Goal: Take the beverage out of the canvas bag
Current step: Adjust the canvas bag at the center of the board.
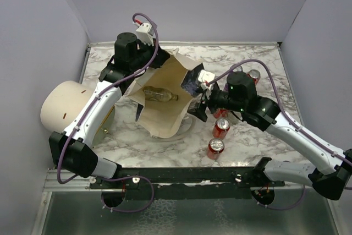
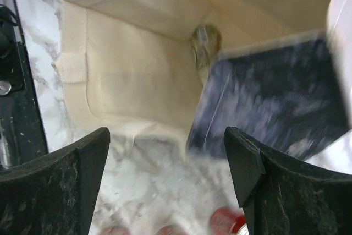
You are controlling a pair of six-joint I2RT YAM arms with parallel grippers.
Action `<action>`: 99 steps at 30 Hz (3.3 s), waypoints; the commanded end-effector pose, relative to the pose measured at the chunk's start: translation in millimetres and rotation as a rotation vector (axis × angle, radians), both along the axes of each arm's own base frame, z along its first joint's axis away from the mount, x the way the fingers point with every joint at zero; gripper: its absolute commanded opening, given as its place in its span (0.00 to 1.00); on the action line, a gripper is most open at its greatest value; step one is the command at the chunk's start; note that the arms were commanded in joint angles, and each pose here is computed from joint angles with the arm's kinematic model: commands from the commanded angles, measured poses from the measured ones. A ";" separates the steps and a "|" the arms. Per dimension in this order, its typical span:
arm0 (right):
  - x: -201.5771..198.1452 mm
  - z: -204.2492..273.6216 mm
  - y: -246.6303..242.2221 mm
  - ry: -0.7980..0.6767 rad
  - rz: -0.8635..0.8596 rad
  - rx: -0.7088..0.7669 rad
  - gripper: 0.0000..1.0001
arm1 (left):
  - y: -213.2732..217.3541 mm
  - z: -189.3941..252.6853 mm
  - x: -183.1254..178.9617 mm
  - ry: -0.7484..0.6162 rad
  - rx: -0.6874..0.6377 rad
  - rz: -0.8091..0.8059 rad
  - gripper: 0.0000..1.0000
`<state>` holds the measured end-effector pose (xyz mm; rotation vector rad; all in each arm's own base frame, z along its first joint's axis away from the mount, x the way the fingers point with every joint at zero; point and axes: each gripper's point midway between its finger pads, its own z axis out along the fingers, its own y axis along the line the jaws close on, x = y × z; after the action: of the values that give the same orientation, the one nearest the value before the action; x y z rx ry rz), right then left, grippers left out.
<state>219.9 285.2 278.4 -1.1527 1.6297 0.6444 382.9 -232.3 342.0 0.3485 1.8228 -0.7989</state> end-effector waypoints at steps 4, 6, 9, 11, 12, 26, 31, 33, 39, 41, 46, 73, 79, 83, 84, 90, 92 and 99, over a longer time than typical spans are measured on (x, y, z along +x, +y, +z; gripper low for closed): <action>-10.9 48.8 53.9 -0.252 0.379 0.070 0.80 | -3.7 48.7 -10.8 -0.075 -0.122 0.000 0.00; -3.1 52.8 67.1 -0.247 0.369 0.104 0.78 | -2.9 51.6 -10.1 -0.078 -0.127 0.007 0.00; 6.0 46.7 83.7 -0.243 0.356 0.109 0.75 | -0.7 53.6 -9.6 -0.078 -0.129 0.023 0.00; 10.6 31.7 95.1 -0.247 0.350 0.043 0.71 | 1.1 52.3 -8.5 -0.074 -0.130 0.038 0.00; 12.2 22.4 100.8 -0.259 0.346 -0.005 0.71 | 2.2 51.9 -8.0 -0.072 -0.130 0.046 0.00; 37.5 -87.6 11.5 -0.266 0.060 -0.524 0.58 | 4.8 48.7 -12.0 -0.068 -0.143 0.056 0.00; 19.7 -96.5 -14.4 -0.274 0.050 -0.510 0.58 | 1.5 45.2 -13.0 -0.047 -0.140 0.037 0.00; 15.6 -86.5 -4.7 -0.295 0.091 -0.457 0.58 | 1.0 43.5 -15.4 -0.043 -0.141 0.029 0.00; -2.2 -42.5 57.9 -0.460 0.368 -0.223 0.58 | -0.8 44.8 -16.9 -0.041 -0.144 0.016 0.00; 2.8 -35.2 75.9 -0.518 0.403 -0.179 0.58 | -1.4 48.1 -18.1 -0.049 -0.144 0.008 0.00; 15.6 -21.9 115.8 -0.631 0.484 -0.123 0.59 | 0.8 49.5 -21.7 -0.063 -0.145 0.010 0.00; 68.9 -115.2 113.4 -0.507 0.325 -0.189 0.67 | -6.2 52.5 -24.4 -0.125 -0.107 -0.064 0.00; 101.0 -127.9 77.1 -0.402 0.060 -0.352 0.67 | 0.4 41.8 -22.0 -0.119 -0.055 -0.034 0.00; 98.7 -150.6 44.9 -0.365 -0.035 -0.427 0.69 | 5.2 26.0 -25.7 -0.095 -0.034 -0.018 0.00; 98.0 -159.1 37.2 -0.353 -0.054 -0.449 0.69 | 5.8 20.5 -27.5 -0.085 -0.030 -0.019 0.00; 85.9 -169.1 40.5 -0.353 0.031 -0.431 0.69 | 7.6 15.0 -36.8 -0.076 -0.018 -0.035 0.00; 80.8 -147.0 55.2 -0.394 0.105 -0.378 0.67 | 5.2 16.6 -38.2 -0.071 -0.029 -0.047 0.00; 43.9 -81.7 90.5 -0.496 0.293 -0.173 0.66 | 2.3 24.0 -36.1 -0.074 -0.046 -0.024 0.00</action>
<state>290.8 348.7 142.0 -1.5521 1.3357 0.2152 352.9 -224.2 329.8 0.3682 1.8346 -0.7926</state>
